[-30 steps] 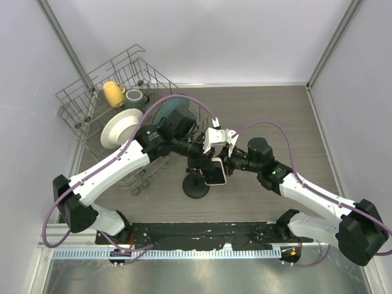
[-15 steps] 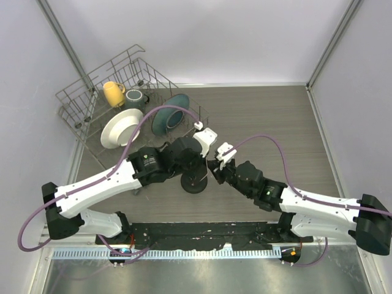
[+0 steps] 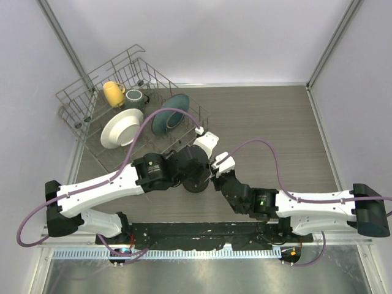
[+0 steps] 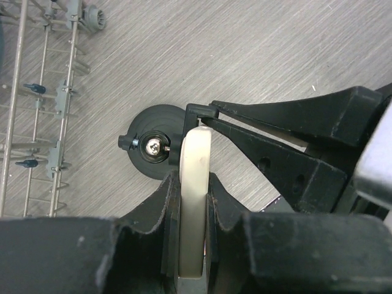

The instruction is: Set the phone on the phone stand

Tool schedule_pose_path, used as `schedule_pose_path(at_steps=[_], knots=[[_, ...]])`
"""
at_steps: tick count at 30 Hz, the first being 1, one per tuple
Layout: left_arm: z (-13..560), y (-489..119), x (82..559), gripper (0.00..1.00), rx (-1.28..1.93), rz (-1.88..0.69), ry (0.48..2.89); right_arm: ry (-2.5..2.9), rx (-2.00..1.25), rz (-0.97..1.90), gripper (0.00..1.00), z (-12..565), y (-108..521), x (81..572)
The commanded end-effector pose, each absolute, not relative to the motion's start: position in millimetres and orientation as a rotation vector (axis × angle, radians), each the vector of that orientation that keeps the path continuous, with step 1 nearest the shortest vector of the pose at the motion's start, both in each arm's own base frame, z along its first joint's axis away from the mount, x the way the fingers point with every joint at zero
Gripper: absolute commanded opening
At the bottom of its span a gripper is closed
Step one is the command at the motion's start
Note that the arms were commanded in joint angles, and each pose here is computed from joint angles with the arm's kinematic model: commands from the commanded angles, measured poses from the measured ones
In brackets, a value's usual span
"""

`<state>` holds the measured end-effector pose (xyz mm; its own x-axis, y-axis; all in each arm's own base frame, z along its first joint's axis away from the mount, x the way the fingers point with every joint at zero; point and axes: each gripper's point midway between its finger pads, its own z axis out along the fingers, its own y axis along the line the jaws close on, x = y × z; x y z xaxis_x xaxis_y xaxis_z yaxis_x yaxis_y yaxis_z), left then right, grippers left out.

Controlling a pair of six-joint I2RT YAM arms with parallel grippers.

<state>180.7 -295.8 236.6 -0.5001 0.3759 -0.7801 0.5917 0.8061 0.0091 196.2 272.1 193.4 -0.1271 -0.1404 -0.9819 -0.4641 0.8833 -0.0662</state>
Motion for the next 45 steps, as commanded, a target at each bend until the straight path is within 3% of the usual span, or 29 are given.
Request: schedule_pose_path(at_steps=[1, 26, 30, 38, 41, 45], knots=[[219, -228, 240, 0.00, 0.513, 0.188, 2.095, 1.608, -0.205, 0.530, 0.00, 268, 297, 169], [198, -270, 239, 0.00, 0.573, -0.019, 2.085, 1.720, -0.116, 0.566, 0.01, 271, 308, 119], [197, -270, 237, 0.00, 0.593, -0.032, 2.075, 1.754, -0.133, 0.627, 0.15, 270, 304, 112], [196, -273, 237, 0.00, 0.612, -0.040, 2.075, 1.798, -0.283, 0.665, 0.27, 272, 309, 90], [198, -275, 231, 0.00, 0.634, -0.083, 2.081, 1.810, -0.321, 0.585, 0.37, 266, 293, 101], [205, -281, 214, 0.00, 0.714, -0.221, 2.080, 1.868, -0.416, 0.627, 0.40, 248, 276, 123]])
